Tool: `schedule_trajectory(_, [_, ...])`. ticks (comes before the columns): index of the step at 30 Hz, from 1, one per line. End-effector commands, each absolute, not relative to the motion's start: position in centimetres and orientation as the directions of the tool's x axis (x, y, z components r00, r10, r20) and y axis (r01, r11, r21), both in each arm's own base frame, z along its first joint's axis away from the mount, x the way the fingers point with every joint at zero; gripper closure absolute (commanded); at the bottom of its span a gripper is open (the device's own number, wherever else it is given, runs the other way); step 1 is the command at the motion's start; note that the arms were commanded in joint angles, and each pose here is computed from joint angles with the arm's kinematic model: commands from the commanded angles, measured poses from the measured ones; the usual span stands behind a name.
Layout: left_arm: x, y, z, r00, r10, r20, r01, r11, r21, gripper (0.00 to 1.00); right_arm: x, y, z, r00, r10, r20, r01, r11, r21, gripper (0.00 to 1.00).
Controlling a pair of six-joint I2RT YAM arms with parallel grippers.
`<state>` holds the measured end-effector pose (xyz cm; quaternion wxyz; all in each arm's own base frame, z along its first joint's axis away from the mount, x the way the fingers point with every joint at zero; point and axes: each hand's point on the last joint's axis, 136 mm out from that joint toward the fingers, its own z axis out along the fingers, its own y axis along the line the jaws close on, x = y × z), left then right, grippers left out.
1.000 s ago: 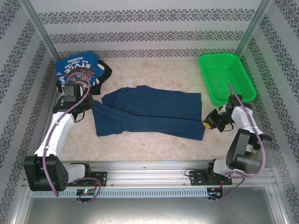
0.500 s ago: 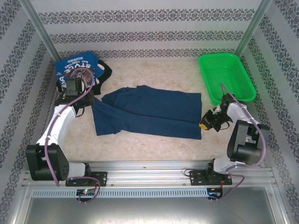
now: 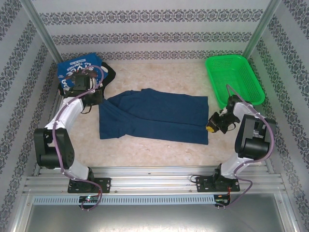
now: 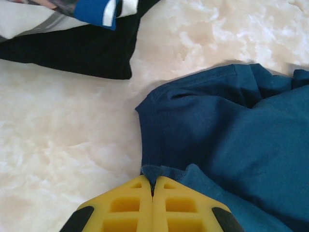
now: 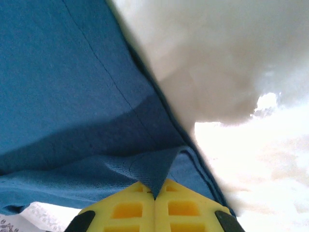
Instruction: Fold and stack the t-shirts
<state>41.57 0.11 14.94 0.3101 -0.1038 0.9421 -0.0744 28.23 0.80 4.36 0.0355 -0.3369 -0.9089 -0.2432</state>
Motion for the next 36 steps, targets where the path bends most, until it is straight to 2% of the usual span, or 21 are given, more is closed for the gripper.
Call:
schedule_trajectory(1, [44.0, -1.2, 16.4, -0.759, -0.186, -0.624, -0.07, 0.976, -0.205, 1.0, 29.1, 0.2, 4.1, -0.786, 0.584, 0.202, 0.611, 0.685, 0.396, 0.97])
schedule_trajectory(20, [48.4, -4.0, 14.6, -0.793, -0.121, -0.597, 0.014, 0.976, -0.217, 1.0, 29.1, 0.0, 2.4, -0.773, 0.59, 0.235, 0.633, 0.684, 0.364, 0.97])
schedule_trajectory(23, [48.6, -4.1, 13.4, -0.81, -0.13, -0.572, 0.004, 0.974, -0.227, 1.0, 29.3, 0.0, 2.1, -0.771, 0.592, 0.234, 0.634, 0.683, 0.363, 0.93])
schedule_trajectory(24, [48.7, -4.1, 12.7, -0.818, -0.135, -0.559, -0.004, 0.973, -0.23, 0.97, 29.4, 0.0, 2.0, -0.769, 0.595, 0.235, 0.637, 0.679, 0.364, 0.91])
schedule_trajectory(26, [48.9, -4.2, 12.4, -0.828, -0.157, -0.538, -0.021, 0.968, -0.249, 0.68, 29.9, 0.1, 2.1, -0.767, 0.6, 0.229, 0.637, 0.668, 0.384, 0.82])
schedule_trajectory(28, [49.4, -4.4, 13.6, -0.819, -0.194, -0.54, -0.039, 0.958, -0.284, 0.5, 30.7, 0.4, 2.8, -0.771, 0.602, 0.209, 0.627, 0.655, 0.422, 0.71])
schedule_trajectory(29, [49.5, -4.6, 14.7, -0.812, -0.212, -0.544, -0.042, 0.95, -0.309, 0.45, 30.9, 0.4, 3.4, -0.775, 0.602, 0.193, 0.618, 0.655, 0.434, 0.65])
schedule_trajectory(32, [48.3, -4.8, 18.9, -0.778, -0.285, -0.559, -0.068, 0.924, -0.377, 0.31, 30.7, 0.2, 5.8, -0.796, 0.59, 0.134, 0.581, 0.683, 0.443, 0.57])
schedule_trajectory(35, [44.6, -4.3, 21.2, -0.769, -0.366, -0.523, -0.134, 0.894, -0.428, 0.16, 29.2, 0.7, 8.2, -0.8, 0.589, 0.111, 0.567, 0.683, 0.46, 0.48])
schedule_trajectory(36, [42.8, -4.0, 21.3, -0.774, -0.4, -0.492, -0.174, 0.88, -0.441, 0.15, 28.5, 1.1, 8.9, -0.797, 0.593, 0.111, 0.567, 0.674, 0.473, 0.45])
